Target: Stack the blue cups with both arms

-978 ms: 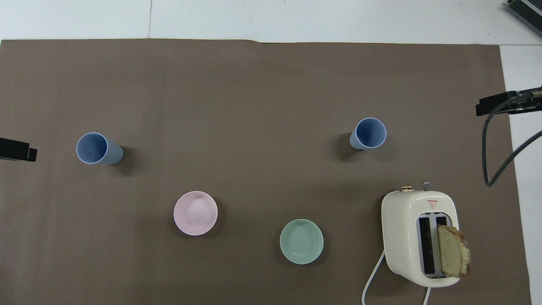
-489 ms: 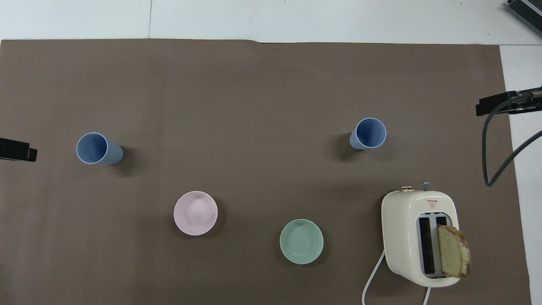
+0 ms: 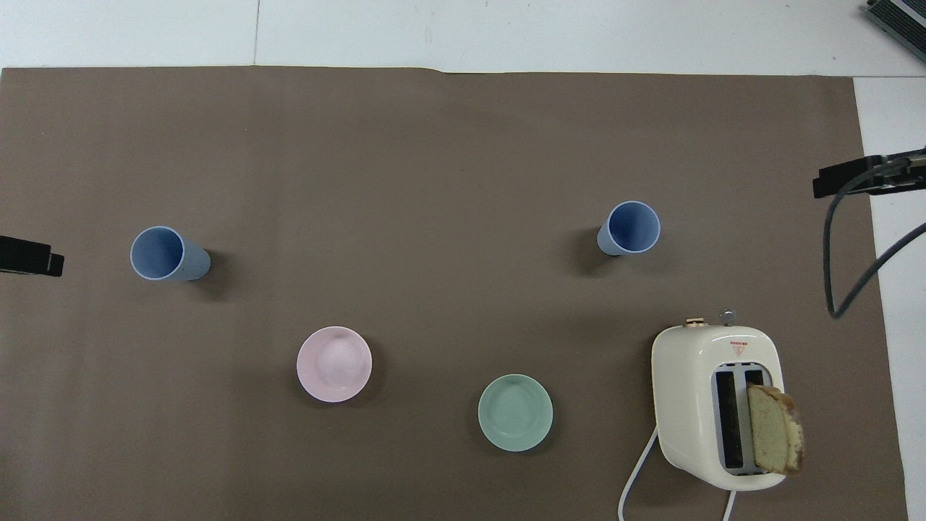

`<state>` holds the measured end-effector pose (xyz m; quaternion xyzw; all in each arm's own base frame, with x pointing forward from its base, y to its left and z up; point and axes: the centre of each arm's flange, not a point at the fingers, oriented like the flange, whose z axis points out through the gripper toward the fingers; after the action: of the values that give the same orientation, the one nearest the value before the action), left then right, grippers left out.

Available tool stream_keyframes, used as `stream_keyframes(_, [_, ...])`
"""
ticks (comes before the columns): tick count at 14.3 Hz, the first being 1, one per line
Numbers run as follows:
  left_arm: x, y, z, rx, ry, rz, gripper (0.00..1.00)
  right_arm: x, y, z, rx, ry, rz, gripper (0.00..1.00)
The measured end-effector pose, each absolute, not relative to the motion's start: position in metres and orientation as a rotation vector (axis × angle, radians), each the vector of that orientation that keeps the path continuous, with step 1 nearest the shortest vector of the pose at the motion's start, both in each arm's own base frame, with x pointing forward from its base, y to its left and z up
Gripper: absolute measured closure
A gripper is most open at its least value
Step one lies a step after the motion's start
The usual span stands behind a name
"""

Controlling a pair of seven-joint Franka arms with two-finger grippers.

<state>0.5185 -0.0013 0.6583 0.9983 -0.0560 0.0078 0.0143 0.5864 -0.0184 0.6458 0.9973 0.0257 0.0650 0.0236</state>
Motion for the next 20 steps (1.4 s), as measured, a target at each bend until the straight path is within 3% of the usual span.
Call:
stream_keyframes(11, [0.522, 0.019, 0.654, 3.112, -0.113, 0.048, 0.0, 0.586, -0.018, 0.646, 3.087, 0.08, 0.201, 0.0])
stream_keyframes(16, [0.537, 0.1, 0.615, 3.121, -0.017, 0.11, 0.0, 0.586, -0.018, 0.646, 3.087, 0.08, 0.201, 0.0])
stream_keyframes(20, [0.559, 0.121, 0.573, 3.121, 0.006, 0.128, 0.0, 0.586, -0.018, 0.646, 3.087, 0.08, 0.201, 0.0])
